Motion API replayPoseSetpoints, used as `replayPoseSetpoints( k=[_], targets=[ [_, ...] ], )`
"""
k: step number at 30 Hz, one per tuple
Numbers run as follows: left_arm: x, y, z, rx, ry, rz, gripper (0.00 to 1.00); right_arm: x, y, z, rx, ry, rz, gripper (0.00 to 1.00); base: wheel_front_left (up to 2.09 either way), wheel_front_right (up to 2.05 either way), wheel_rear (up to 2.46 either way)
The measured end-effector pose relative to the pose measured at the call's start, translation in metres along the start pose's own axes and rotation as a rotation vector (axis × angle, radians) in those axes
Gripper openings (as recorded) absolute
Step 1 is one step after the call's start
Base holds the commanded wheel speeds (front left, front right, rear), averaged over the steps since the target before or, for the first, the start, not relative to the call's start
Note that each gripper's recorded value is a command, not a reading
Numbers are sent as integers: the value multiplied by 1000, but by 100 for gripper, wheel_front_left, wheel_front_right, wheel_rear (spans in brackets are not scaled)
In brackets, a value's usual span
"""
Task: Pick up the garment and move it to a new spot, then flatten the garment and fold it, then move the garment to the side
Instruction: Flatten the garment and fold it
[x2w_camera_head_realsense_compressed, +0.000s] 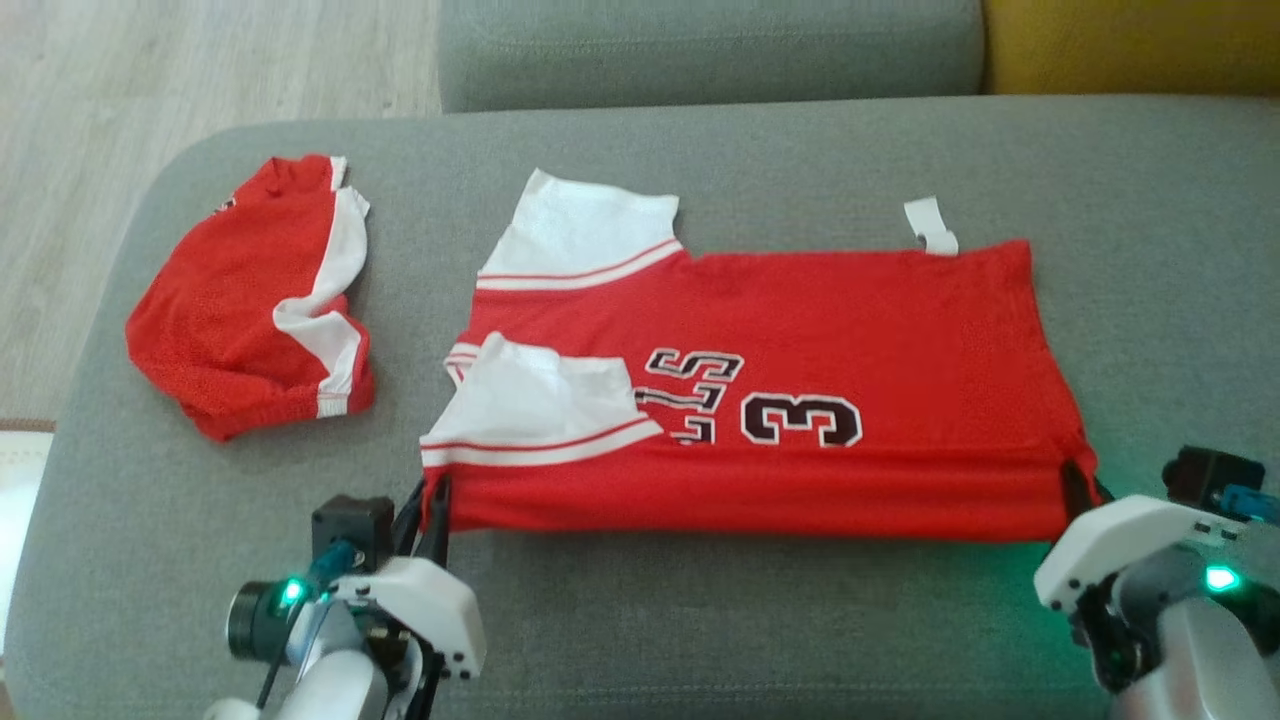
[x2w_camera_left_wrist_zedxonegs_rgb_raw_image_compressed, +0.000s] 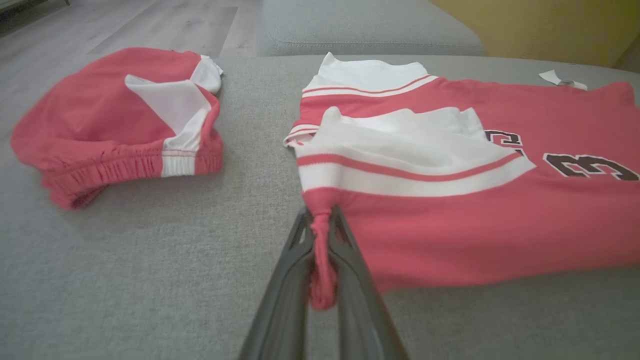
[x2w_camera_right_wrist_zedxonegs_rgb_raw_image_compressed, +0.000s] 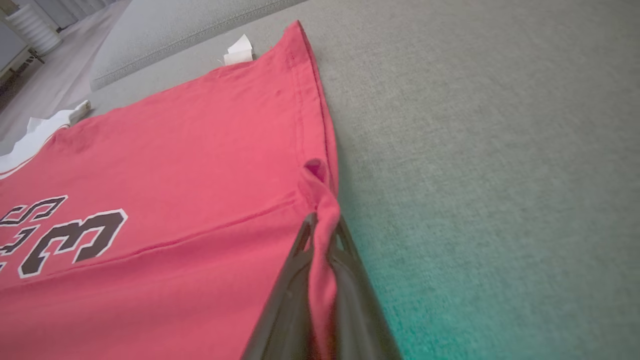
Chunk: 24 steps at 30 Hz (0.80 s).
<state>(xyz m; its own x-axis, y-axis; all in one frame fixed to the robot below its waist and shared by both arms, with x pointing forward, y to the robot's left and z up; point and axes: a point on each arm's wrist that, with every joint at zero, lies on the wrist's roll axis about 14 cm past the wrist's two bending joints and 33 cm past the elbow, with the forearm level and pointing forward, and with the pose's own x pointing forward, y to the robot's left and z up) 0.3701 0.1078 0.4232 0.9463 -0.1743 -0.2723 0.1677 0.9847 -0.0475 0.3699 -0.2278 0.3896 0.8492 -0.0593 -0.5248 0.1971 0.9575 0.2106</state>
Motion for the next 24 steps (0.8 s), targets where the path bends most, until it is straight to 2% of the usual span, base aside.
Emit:
replayPoseSetpoints(
  k=[13, 18, 19, 20, 24],
  targets=[
    [-32, -5, -28, 15, 133, -37, 0, -46, -14, -16, -9, 95, -7, 0, 0, 0, 0],
    [-33, -5, -27, 21, 141, -42, 0, -51, -16, -19, 4, 104, -6, 0, 0, 0, 0],
    [-33, -5, -27, 21, 142, -43, 52, -52, -16, -17, 3, 97, -6, 90, 0, 0, 0],
    [-33, -5, -27, 22, 142, -43, 100, -52, -15, -15, 2, 91, -6, 100, 0, 0, 0],
    [-32, -2, -27, 24, 142, -23, 100, -53, -20, -5, 7, 43, -18, 100, 0, 0, 0]
  ],
)
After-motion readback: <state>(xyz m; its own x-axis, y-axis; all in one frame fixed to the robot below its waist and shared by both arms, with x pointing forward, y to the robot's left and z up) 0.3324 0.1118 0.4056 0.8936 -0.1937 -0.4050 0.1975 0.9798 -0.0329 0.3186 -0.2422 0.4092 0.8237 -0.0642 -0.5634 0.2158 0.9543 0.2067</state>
